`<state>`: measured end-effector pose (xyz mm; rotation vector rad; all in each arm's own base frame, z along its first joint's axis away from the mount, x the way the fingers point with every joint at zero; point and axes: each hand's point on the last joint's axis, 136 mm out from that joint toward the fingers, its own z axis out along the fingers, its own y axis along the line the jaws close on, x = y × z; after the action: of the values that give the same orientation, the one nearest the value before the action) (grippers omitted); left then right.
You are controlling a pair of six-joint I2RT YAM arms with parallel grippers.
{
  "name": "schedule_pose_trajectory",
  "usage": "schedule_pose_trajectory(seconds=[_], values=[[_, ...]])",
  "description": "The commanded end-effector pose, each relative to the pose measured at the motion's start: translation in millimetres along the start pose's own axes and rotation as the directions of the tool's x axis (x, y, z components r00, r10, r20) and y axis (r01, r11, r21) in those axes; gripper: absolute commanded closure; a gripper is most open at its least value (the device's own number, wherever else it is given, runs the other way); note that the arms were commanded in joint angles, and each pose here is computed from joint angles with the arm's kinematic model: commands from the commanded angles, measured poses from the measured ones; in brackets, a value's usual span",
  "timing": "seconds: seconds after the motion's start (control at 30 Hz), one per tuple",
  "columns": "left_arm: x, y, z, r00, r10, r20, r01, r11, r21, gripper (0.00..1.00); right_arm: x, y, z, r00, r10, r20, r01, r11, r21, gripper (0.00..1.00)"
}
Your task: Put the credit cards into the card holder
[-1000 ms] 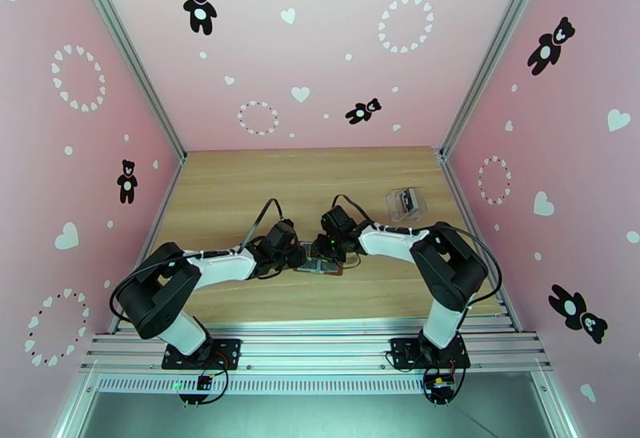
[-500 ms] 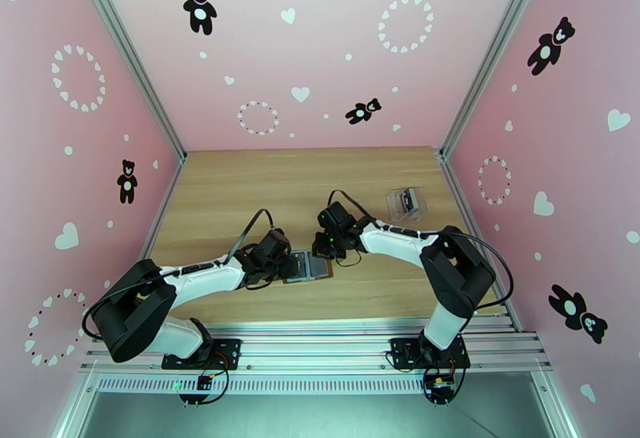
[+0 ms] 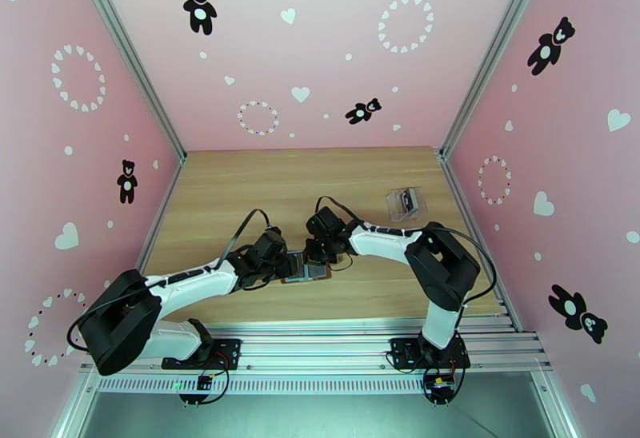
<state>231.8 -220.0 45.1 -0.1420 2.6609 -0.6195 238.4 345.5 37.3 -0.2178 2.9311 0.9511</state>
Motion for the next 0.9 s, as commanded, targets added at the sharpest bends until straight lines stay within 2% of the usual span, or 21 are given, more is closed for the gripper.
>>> schedule_pose_trajectory(seconds=[0.0,0.6,0.87], values=[[1.2,3.7,-6.2,1.0,-0.008,0.019,0.008,1.0,-0.009,0.51,-3.6,11.0,5.0,1.0,-0.02,-0.007,0.02,0.999,-0.026,1.0],[6.3,14.4,-3.4,1.0,-0.016,0.008,0.017,0.999,-0.042,0.51,3.0,-19.9,16.0,0.999,-0.017,-0.03,0.019,0.995,0.096,1.0],[4.1,-4.1,-2.5,1.0,-0.019,-0.006,0.019,0.999,0.037,0.51,5.3,-23.7,20.4,0.999,-0.011,-0.042,0.015,0.995,0.101,1.0]])
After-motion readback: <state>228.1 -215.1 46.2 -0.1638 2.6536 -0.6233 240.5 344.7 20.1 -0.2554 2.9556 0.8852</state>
